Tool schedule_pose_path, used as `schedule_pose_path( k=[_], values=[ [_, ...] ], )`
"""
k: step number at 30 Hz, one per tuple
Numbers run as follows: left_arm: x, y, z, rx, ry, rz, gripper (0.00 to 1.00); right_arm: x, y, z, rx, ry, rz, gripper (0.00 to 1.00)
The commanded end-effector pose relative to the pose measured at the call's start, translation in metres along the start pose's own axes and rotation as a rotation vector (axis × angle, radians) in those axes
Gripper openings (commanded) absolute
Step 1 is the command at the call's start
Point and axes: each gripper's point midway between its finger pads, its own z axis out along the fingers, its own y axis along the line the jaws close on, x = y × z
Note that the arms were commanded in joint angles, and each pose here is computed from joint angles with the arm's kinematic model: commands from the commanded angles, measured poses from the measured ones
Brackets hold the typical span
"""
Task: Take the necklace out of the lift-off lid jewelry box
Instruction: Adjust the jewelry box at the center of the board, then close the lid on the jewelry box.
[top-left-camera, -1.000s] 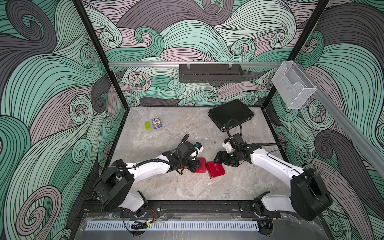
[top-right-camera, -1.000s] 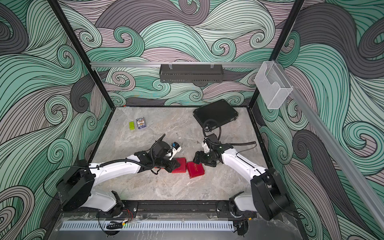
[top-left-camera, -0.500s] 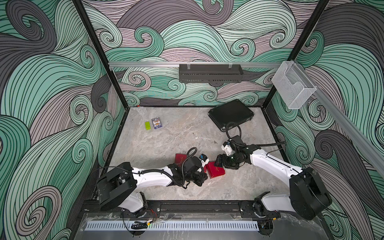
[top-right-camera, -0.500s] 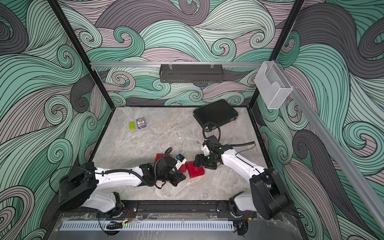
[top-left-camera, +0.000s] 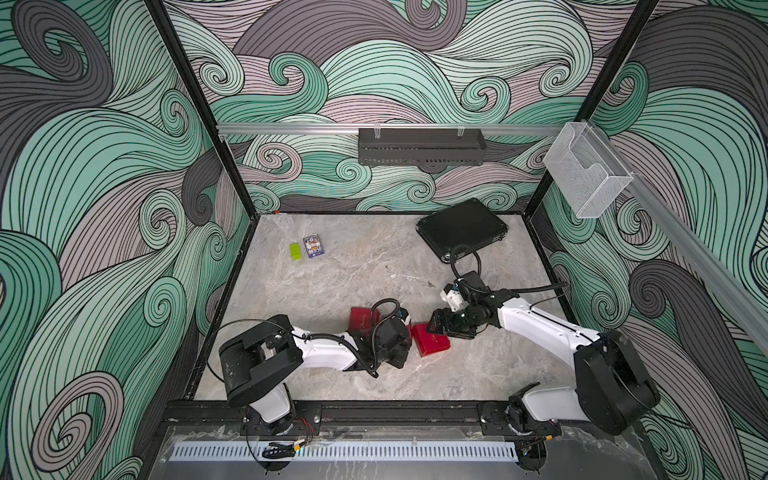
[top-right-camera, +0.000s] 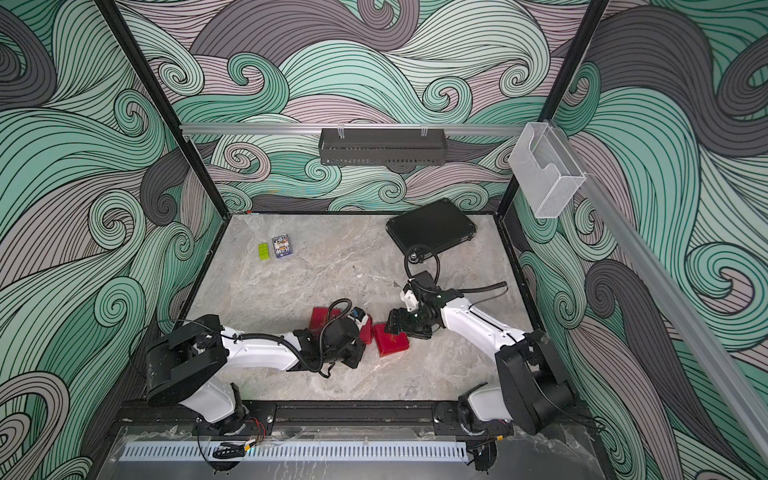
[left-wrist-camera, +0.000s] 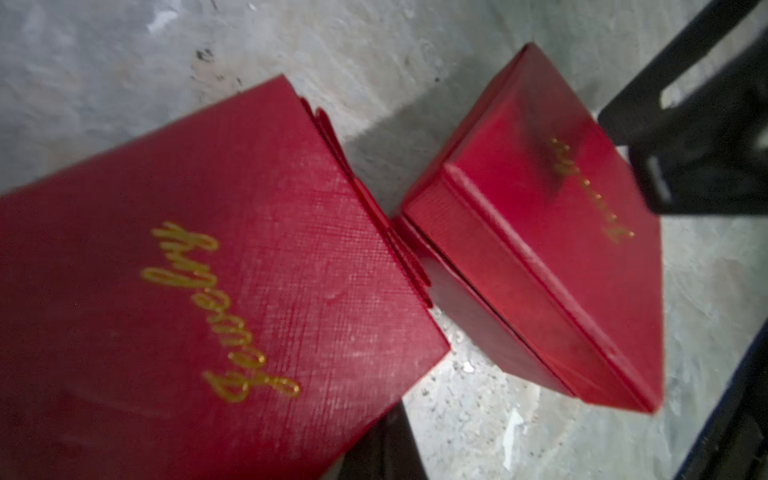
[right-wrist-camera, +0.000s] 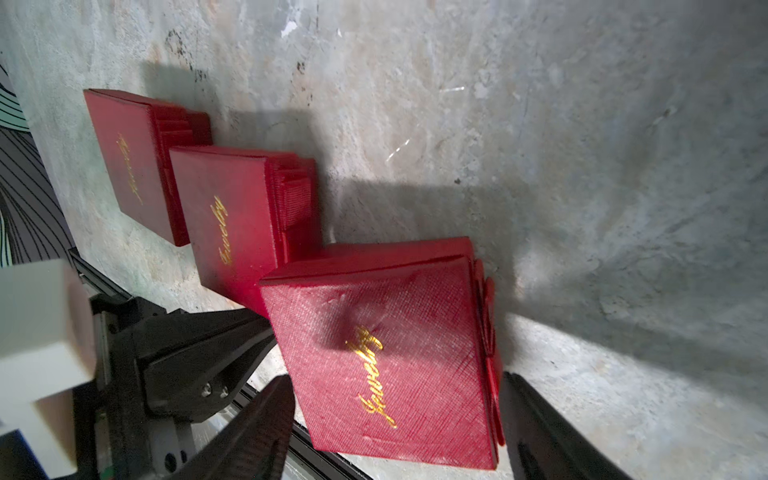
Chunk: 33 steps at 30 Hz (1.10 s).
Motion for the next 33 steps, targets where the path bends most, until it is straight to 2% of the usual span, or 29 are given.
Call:
schedule_pose_path(
  k=[1, 4, 9, 12, 18, 26, 33],
  values=[
    [-0.023, 0.011, 0.004, -0.075, -0.045, 0.003, 0.0, 0.004, 0.0, 0.002, -0.015, 0.011, -0.002, 0.81],
    [-0.031, 0.011, 0.008, -0.043, -0.044, -0.031, 0.03, 0.006, 0.001, 0.001, -0.025, 0.01, 0.003, 0.8],
    [-0.037, 0.0, -0.005, 0.039, -0.046, -0.128, 0.33, 0.011, 0.0, -0.001, -0.028, 0.007, 0.005, 0.79],
    [-0.037, -0.001, -0.018, 0.085, -0.054, -0.235, 0.4, 0.013, -0.001, -0.002, -0.032, -0.003, 0.005, 0.79],
    [-0.043, 0.0, -0.023, 0.212, -0.075, -0.368, 0.46, 0.014, -0.002, -0.001, -0.039, -0.023, 0.006, 0.77],
    [-0.057, -0.029, -0.016, 0.422, -0.052, -0.399, 0.46, 0.01, -0.007, 0.0, -0.017, -0.049, -0.008, 0.76],
    [-0.059, -0.032, -0.017, 0.433, -0.051, -0.391, 0.46, 0.005, -0.006, 0.0, -0.019, -0.069, -0.01, 0.74]
  ],
)
